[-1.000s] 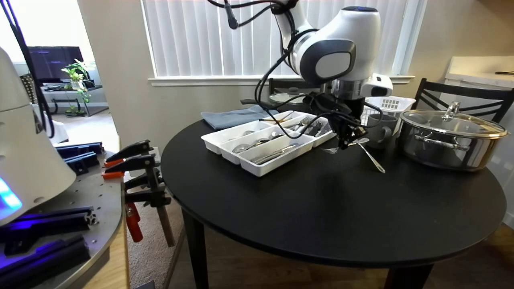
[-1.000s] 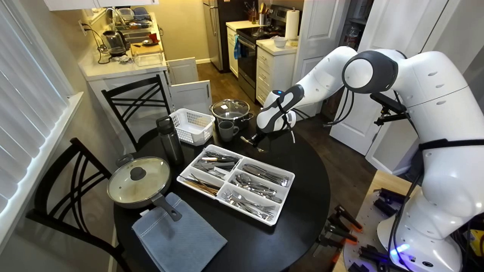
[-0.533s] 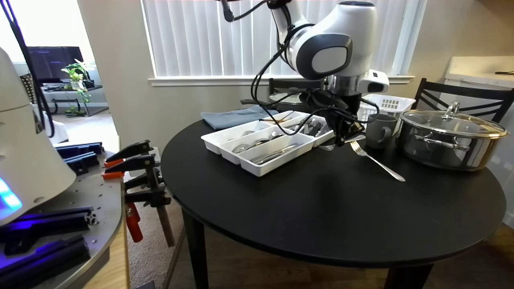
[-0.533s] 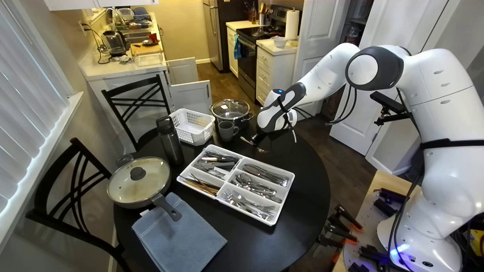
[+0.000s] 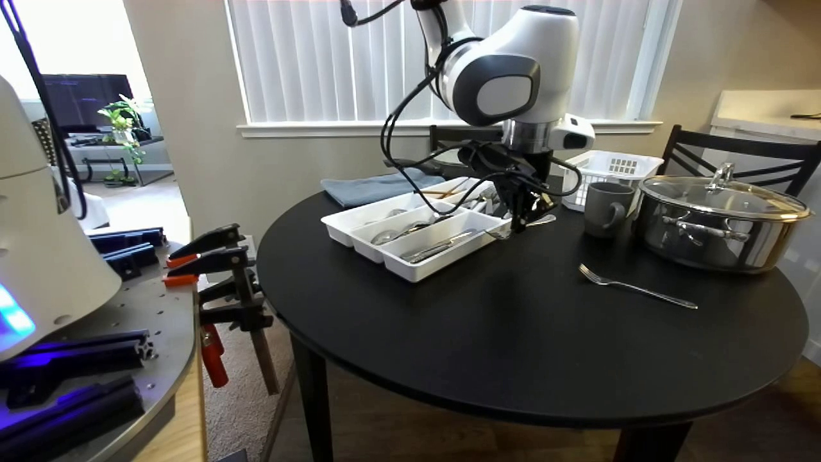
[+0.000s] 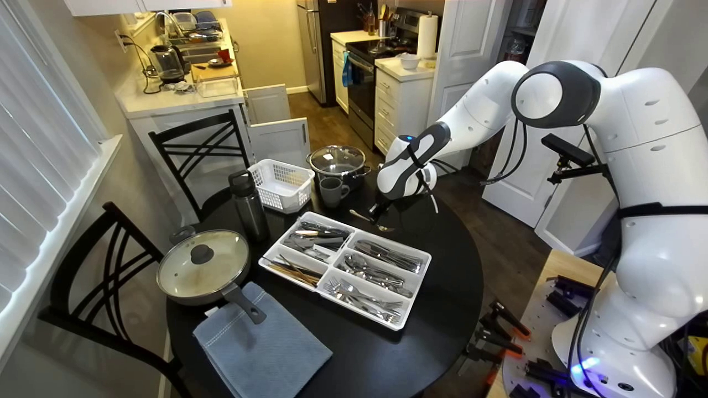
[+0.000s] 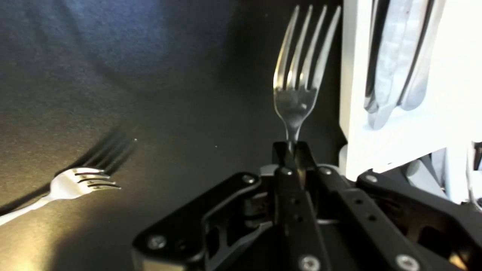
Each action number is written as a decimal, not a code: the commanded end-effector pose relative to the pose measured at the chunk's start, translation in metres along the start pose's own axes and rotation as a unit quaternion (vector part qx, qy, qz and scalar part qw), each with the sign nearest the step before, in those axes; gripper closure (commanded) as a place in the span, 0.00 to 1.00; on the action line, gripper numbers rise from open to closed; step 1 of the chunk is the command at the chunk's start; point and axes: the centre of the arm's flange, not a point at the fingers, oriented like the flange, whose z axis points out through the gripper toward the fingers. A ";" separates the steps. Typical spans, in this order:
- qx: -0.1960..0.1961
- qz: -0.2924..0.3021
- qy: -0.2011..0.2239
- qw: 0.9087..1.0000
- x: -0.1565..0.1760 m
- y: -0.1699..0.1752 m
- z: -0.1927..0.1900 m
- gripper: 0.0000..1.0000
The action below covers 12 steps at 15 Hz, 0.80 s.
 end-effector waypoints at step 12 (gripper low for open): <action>0.059 -0.200 -0.075 0.975 -0.080 -0.162 -0.075 0.99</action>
